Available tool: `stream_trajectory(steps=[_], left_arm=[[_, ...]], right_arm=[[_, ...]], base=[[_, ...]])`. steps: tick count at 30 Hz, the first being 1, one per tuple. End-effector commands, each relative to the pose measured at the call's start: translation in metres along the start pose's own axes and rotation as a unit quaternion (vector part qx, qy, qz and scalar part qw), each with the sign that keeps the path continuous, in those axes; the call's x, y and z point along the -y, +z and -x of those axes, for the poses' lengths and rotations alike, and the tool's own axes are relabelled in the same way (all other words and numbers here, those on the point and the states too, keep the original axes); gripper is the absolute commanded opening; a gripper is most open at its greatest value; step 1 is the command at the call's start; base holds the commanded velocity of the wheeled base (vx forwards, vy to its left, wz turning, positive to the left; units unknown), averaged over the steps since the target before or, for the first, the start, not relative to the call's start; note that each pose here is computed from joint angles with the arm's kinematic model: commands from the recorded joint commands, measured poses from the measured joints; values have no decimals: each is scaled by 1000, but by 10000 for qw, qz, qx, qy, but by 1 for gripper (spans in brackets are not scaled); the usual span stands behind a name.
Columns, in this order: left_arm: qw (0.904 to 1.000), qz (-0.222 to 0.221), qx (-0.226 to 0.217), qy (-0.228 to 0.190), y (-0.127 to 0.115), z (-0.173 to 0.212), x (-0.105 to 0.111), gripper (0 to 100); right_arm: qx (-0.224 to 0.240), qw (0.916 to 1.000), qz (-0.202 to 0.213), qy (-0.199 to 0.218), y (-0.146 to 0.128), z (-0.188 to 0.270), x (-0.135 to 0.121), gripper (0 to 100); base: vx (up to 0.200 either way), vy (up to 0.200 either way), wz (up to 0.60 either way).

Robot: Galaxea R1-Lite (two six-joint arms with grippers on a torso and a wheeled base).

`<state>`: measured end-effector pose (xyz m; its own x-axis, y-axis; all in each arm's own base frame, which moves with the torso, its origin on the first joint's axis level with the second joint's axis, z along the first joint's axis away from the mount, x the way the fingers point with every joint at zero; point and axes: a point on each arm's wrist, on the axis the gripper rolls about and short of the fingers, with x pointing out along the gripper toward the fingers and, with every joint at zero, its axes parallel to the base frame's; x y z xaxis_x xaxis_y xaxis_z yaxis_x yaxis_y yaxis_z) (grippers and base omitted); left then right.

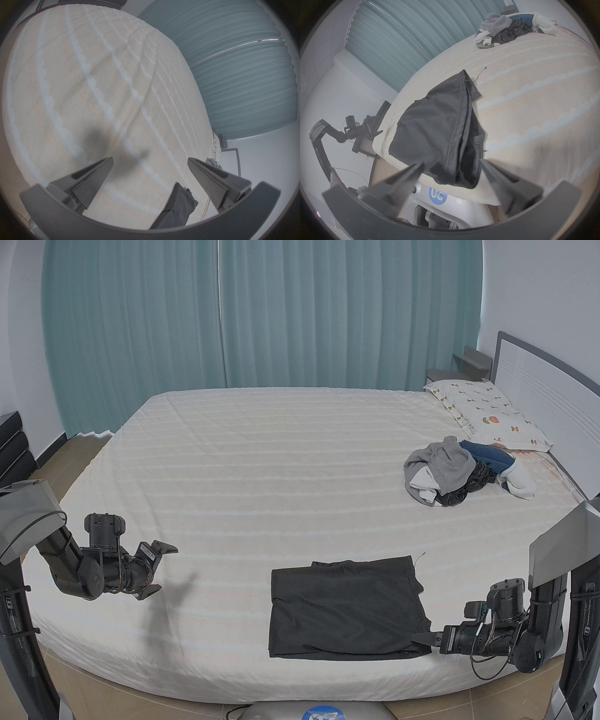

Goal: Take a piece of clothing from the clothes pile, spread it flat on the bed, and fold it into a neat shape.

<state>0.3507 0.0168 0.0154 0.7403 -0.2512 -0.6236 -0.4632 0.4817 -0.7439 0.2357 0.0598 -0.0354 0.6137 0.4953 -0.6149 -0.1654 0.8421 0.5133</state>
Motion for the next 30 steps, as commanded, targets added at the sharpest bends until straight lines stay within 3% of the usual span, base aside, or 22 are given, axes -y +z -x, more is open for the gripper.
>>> stream_trajectory(steps=[1,8,14,19,23,30], left_arm=[[10000,3,-2,3,0,0,0,100],[10000,1,9,1,0,0,0,100],[10000,-4,17,-12,1,0,1,100],[10000,1,9,1,0,0,0,100],[10000,-1,13,-5,1,0,0,100],[10000,-14,64,67,-1,-2,-1,100]], right_arm=[[51,10000,-21,-24,2,0,2,100],[516,9986,-132,51,22,-10,7,100],[1114,9868,-1108,390,54,-31,3,100],[1428,9770,-1547,351,66,-54,10,100],[1650,9711,-1684,362,74,-66,12,100],[1785,9687,-1666,447,80,-82,15,100]], base=[[0,0,0],[0,0,0],[0,0,0],[80,0,0],[200,0,0],[0,0,0]])
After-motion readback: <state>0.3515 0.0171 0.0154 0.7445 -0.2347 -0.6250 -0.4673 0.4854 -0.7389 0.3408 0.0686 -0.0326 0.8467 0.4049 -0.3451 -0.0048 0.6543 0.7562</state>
